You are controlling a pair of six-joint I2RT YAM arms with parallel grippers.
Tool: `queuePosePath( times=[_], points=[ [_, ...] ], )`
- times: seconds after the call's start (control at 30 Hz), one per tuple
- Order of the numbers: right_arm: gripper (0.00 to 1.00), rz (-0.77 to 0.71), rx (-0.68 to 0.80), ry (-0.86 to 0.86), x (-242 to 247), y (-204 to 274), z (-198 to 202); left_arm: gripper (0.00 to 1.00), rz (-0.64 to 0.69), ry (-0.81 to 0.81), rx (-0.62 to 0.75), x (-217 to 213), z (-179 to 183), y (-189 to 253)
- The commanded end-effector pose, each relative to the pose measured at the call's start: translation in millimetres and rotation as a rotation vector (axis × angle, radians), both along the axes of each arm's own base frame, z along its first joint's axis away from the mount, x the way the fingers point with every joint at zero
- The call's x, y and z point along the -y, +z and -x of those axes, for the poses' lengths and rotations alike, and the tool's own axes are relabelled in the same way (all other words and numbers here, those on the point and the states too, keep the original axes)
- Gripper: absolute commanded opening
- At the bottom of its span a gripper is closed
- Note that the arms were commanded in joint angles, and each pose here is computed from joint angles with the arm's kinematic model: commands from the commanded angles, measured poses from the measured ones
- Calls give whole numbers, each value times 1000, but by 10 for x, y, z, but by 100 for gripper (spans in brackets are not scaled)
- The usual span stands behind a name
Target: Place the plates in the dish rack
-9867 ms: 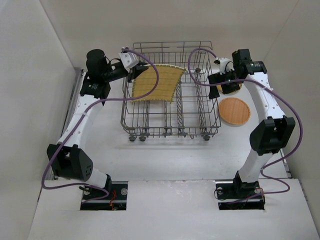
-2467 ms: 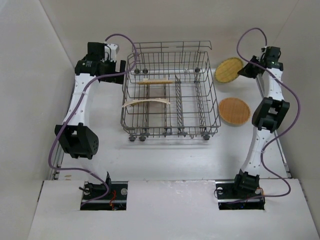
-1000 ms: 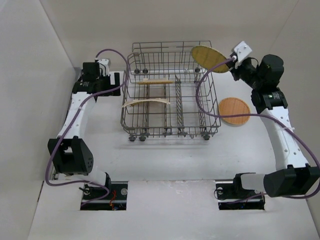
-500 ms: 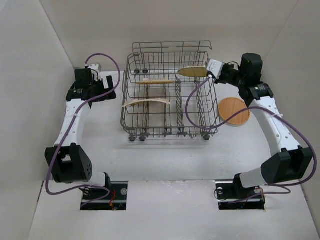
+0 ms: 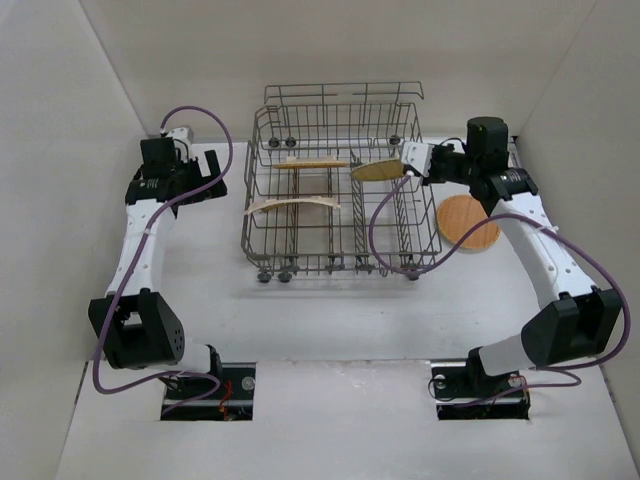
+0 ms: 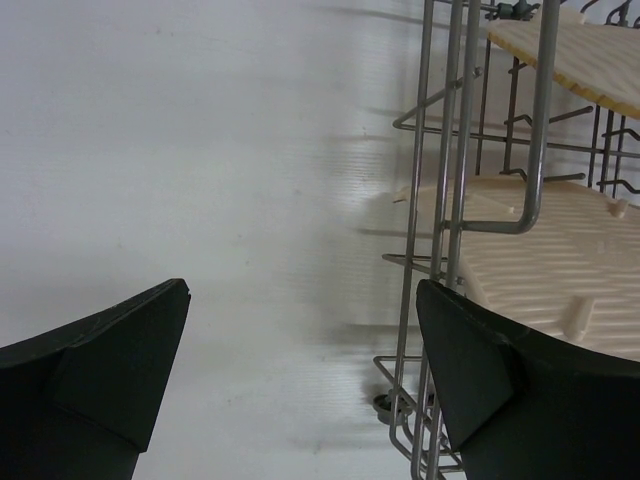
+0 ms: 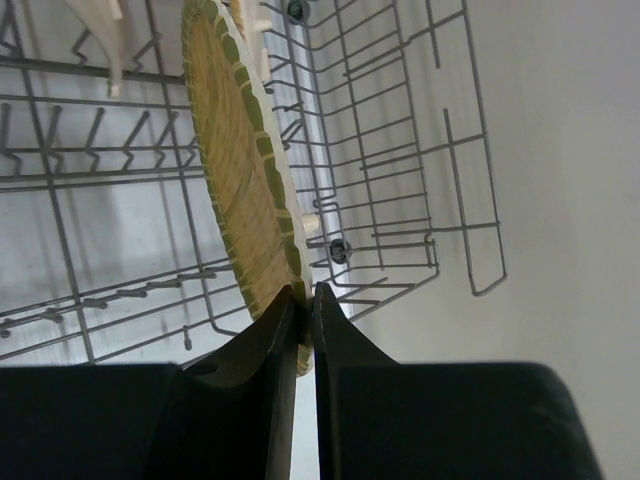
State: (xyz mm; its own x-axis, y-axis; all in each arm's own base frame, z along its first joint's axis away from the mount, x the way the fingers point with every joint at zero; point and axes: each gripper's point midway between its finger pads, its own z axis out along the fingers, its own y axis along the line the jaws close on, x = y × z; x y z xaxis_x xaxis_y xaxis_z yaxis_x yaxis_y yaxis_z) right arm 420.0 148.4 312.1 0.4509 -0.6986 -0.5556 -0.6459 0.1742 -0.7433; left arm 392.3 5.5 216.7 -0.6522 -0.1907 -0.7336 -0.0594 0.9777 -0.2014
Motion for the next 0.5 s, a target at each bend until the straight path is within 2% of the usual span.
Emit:
queuePosePath(
  times=[0.0,0.2,0.47],
  points=[
    [0,-7,87,65,-132,268,195,100,26,-5,46,22,-76,140],
    [0,3,39,52,-195,71,221,100,39,-10,70,40,-169,223],
    [0,3,26,-7,-187,-73,61,100,41,-4,71,-4,-165,240]
  ],
)
